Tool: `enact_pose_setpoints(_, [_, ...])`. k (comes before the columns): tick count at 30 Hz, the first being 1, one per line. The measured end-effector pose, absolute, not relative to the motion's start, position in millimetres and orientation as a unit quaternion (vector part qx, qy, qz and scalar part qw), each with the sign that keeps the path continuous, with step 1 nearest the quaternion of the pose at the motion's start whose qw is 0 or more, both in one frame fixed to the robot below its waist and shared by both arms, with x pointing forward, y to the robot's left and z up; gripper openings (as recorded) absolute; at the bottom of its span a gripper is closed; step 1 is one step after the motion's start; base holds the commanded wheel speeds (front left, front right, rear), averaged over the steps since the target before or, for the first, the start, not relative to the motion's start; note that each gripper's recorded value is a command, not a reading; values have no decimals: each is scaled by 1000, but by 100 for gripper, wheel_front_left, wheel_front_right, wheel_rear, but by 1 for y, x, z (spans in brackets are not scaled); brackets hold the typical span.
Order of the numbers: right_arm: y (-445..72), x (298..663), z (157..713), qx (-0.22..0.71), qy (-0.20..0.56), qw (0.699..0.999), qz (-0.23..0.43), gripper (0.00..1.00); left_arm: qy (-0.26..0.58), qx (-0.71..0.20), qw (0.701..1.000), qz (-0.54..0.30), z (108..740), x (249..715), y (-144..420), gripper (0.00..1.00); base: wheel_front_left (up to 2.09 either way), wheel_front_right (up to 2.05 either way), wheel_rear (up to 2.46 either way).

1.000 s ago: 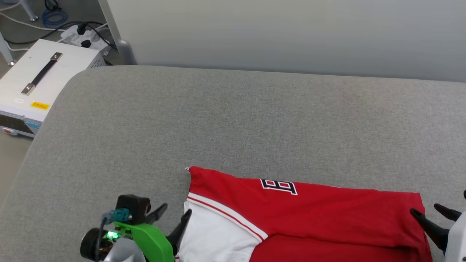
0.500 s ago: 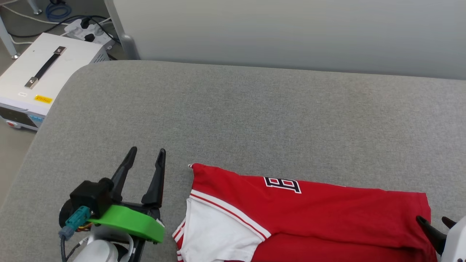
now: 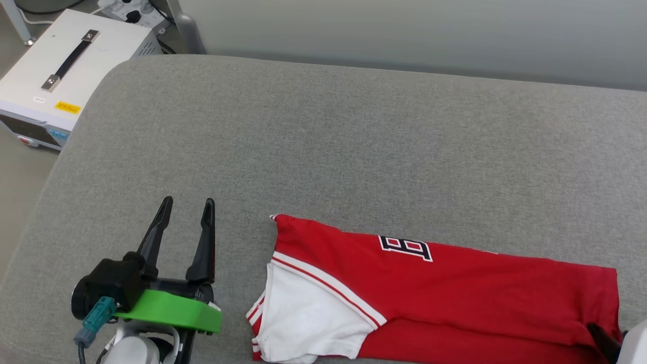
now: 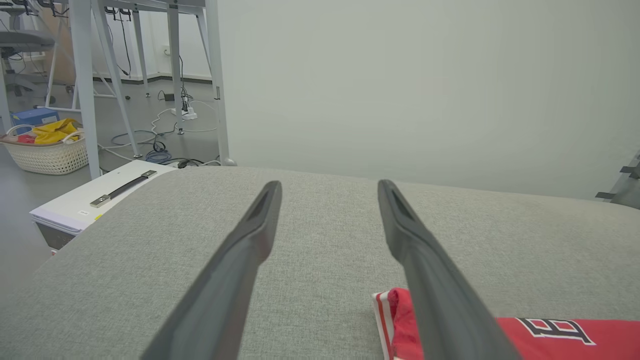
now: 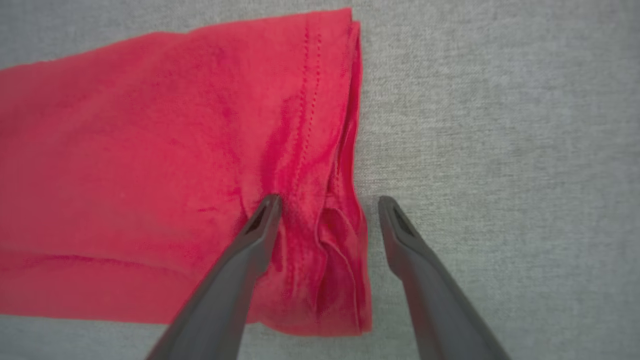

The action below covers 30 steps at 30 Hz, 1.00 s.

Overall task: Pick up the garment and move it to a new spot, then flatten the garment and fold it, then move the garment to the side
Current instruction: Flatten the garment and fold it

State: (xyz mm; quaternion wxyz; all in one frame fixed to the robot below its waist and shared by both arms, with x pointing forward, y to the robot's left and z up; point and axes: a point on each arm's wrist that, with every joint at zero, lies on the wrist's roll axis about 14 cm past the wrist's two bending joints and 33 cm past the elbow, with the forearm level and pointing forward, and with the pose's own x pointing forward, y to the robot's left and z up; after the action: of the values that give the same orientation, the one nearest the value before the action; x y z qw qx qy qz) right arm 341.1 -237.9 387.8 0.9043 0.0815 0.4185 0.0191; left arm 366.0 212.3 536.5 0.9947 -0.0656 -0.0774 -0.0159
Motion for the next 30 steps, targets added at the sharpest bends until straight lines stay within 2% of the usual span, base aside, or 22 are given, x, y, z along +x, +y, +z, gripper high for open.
enact_pose_setpoints(14, [-220,335,353,104,476,872,37,100,-60,-60,996,6,521,365,222,100,0,0,0])
enact_pose_setpoints(15, [-217,334,352,108,478,871,40,93,-60,-61,996,7,521,365,222,100,0,0,0])
enact_pose_setpoints(16, [-215,334,352,114,478,870,42,47,-60,-60,996,7,521,365,222,100,0,0,0])
enact_pose_setpoints(17, [-213,334,352,117,478,869,45,10,-60,-59,996,5,521,365,222,100,0,0,0])
enact_pose_setpoints(18, [-211,334,353,118,478,869,47,0,-61,-59,996,4,522,365,221,100,0,0,0])
enact_pose_setpoints(22, [-205,334,354,126,470,872,56,0,-64,-61,996,-5,524,365,216,100,0,0,0])
enact_pose_setpoints(30, [-227,344,371,116,411,904,31,0,-72,-65,995,-20,529,364,207,100,0,0,0])
